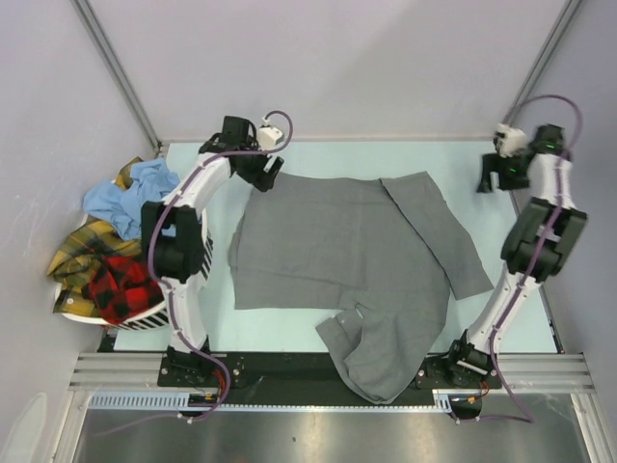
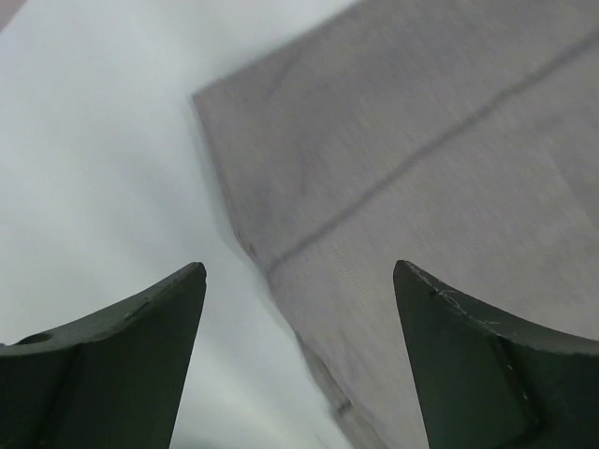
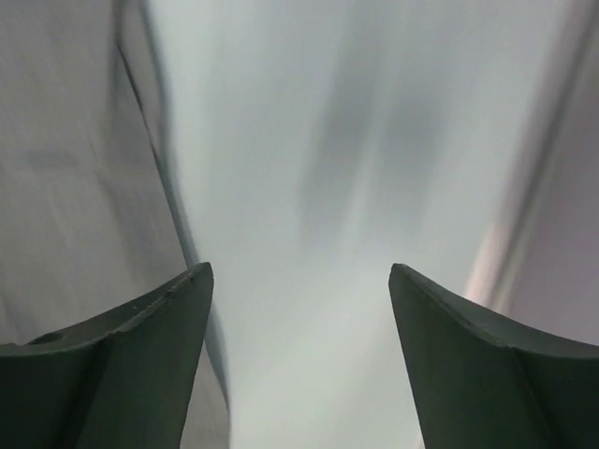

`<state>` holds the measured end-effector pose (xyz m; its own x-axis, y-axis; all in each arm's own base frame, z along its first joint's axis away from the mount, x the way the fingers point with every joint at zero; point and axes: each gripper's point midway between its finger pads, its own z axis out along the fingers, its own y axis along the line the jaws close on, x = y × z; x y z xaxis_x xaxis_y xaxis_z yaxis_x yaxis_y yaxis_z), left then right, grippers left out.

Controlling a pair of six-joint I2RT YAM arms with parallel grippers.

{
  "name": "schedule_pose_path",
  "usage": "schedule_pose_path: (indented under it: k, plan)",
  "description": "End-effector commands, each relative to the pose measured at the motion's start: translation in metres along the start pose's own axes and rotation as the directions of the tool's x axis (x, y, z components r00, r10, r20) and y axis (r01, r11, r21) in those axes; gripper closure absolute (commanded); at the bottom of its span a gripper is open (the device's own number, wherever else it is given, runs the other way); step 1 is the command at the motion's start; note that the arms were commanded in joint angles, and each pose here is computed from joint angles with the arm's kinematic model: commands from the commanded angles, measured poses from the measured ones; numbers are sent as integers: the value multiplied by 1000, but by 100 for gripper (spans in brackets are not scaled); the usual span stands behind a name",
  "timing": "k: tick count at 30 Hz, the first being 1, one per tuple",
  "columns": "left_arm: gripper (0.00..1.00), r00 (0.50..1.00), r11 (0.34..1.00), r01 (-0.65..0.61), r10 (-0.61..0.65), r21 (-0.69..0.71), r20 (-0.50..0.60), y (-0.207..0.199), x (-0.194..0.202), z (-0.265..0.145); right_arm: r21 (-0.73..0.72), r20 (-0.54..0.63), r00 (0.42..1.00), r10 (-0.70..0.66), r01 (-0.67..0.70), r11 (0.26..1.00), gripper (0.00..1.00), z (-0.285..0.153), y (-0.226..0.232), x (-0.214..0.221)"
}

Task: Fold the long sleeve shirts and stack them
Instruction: Flatten the shirt out

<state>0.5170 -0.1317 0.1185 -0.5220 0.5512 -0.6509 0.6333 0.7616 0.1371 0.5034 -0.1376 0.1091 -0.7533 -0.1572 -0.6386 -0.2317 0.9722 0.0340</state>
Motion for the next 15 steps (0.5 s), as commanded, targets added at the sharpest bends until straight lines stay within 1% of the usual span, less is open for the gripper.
schedule_pose_path:
  k: [1, 3, 4, 5, 9, 13, 15]
  plan:
    - [12, 999, 982, -17, 12, 186, 30, -52, -3, -70, -179, -238, 966, 103, -148, 973, 21, -97, 34, 90]
    - [12, 999, 977, -22, 16, 213, 30, -61, 2, -80, -172, -289, 946, 146, -202, 964, 23, -109, 39, 124]
    - [11, 1000, 973, -10, 9, 229, 7, -68, 13, -80, -172, -337, 926, 172, -240, 956, 23, -106, 48, 150]
    - [11, 1000, 972, -17, 14, 233, 17, -70, 13, -86, -152, -328, 928, 174, -233, 960, 24, -113, 51, 153]
    - [11, 1000, 968, -17, 16, 251, 7, -77, 21, -94, -124, -370, 897, 242, -306, 944, 27, -107, 66, 175]
    - [10, 1000, 965, -23, 23, 263, 4, -83, 25, -101, -64, -396, 875, 280, -330, 942, 29, -87, 63, 197]
    - [10, 1000, 965, -22, 24, 262, -3, -84, 29, -102, -42, -434, 856, 281, -331, 943, 31, -76, 64, 215]
